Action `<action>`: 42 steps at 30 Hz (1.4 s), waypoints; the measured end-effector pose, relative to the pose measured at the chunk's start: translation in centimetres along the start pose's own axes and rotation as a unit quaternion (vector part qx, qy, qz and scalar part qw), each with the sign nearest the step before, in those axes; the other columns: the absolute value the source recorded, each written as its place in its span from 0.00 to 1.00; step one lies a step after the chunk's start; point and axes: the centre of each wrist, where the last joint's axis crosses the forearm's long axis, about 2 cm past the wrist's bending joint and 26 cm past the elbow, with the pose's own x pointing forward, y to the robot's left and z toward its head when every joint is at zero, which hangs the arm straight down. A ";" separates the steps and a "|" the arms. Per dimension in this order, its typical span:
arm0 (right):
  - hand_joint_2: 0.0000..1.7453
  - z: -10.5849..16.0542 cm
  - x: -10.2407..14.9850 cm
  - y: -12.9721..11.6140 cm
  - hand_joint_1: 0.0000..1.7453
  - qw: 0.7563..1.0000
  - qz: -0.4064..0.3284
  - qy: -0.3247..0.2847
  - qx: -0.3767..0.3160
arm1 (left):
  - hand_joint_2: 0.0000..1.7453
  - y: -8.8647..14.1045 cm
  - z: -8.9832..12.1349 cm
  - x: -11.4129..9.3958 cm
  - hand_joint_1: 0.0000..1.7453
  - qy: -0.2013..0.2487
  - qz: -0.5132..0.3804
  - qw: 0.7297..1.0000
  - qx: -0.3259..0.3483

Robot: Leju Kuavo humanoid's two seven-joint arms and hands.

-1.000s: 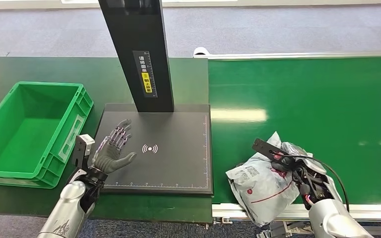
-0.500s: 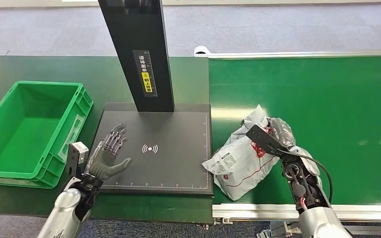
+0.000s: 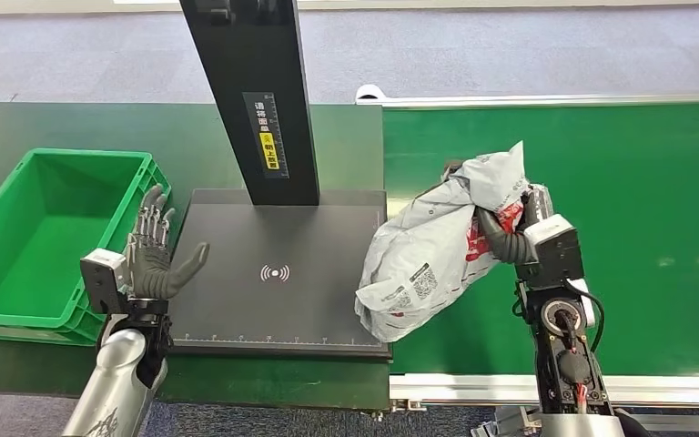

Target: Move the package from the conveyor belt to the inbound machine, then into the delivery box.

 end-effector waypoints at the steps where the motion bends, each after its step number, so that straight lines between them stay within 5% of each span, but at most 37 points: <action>1: 1.00 -0.3 0.2 0.2 1.00 1.000 -0.016 -0.006 -0.001 | 1.00 -0.1 -0.2 0.2 0.00 -0.009 -0.002 1.000 0.016; 6: 1.00 -1.8 0.4 1.7 1.00 0.999 -0.044 0.002 -0.018 | 1.00 -0.5 -0.7 0.8 0.00 -0.036 0.007 0.996 0.082; 10: 1.00 -2.4 -1.2 3.3 1.00 0.996 -0.021 0.082 -0.014 | 1.00 -0.7 -0.7 1.1 0.00 -0.044 0.016 0.993 0.109; 18: 1.00 -1.8 -5.1 6.3 1.00 0.967 0.017 0.242 0.082 | 1.00 -1.1 -0.9 1.2 0.00 -0.056 0.032 0.989 0.136; 29: 1.00 -1.8 -5.7 10.3 1.00 0.930 0.030 0.282 0.233 | 1.00 -2.4 -2.3 1.0 0.00 -0.061 0.050 0.988 0.132; 36: 1.00 -0.7 -5.9 11.6 1.00 0.927 -0.179 0.299 0.139 | 1.00 -2.9 -2.1 0.6 0.00 -0.053 0.056 0.988 0.132; 42: 1.00 -0.2 -6.4 11.0 1.00 0.933 -0.209 0.291 0.034 | 1.00 -3.5 -1.9 0.4 0.00 -0.048 0.060 0.989 0.128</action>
